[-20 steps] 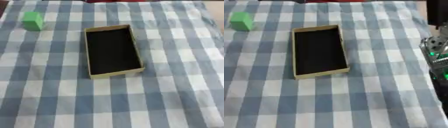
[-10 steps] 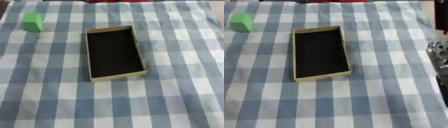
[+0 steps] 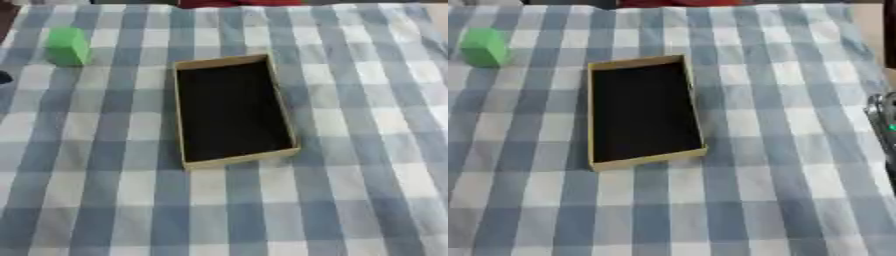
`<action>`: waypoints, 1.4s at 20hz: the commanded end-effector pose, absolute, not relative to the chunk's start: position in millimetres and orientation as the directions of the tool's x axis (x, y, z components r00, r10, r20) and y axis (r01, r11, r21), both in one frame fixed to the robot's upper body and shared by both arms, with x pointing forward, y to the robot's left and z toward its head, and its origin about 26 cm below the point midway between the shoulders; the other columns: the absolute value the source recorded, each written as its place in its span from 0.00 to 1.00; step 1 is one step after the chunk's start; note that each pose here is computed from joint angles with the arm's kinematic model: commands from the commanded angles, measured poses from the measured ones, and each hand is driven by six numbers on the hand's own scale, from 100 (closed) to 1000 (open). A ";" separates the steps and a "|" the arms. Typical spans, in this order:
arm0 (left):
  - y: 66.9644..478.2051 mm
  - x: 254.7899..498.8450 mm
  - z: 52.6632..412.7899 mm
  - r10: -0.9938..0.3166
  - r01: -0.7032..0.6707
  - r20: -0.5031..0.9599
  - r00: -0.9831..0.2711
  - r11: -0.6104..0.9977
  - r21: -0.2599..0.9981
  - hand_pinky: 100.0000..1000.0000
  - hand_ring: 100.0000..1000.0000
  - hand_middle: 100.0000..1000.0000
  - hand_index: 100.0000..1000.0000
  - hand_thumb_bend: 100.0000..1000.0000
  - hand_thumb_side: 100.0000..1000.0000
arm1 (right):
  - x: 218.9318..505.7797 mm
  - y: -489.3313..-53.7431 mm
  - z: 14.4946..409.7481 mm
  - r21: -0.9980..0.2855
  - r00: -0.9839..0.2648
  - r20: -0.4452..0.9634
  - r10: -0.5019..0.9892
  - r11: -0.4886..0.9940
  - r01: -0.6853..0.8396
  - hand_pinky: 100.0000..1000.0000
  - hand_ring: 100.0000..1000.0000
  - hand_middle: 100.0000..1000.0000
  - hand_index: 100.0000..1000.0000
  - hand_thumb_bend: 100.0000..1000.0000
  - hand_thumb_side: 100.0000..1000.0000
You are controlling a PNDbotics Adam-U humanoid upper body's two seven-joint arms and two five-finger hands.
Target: Pick up objects on the table and place them in the box.
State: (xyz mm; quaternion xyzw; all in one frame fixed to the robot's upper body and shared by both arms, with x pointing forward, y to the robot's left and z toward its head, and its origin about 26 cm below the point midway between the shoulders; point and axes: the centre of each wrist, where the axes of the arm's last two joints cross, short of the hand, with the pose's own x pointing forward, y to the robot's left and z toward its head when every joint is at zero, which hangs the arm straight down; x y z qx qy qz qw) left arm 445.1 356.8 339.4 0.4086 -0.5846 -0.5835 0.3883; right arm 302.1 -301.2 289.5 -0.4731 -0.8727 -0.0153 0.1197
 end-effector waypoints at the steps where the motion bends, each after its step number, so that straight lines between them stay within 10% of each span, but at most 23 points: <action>1: 361.5 442.4 355.6 -0.944 -0.057 -0.042 -0.328 -0.025 0.998 0.91 1.00 0.94 1.00 0.48 0.00 | 297.2 -301.8 302.8 -0.074 -0.537 0.172 0.826 0.554 0.829 0.76 0.72 0.72 0.77 0.00 1.00; 28: 369.6 441.0 374.5 -0.961 -0.077 -0.008 -0.275 0.014 0.997 0.87 0.96 0.90 0.95 0.38 0.00 | 296.7 -301.0 308.9 -0.064 -0.550 0.152 0.821 0.563 0.824 0.76 0.71 0.72 0.77 0.00 1.00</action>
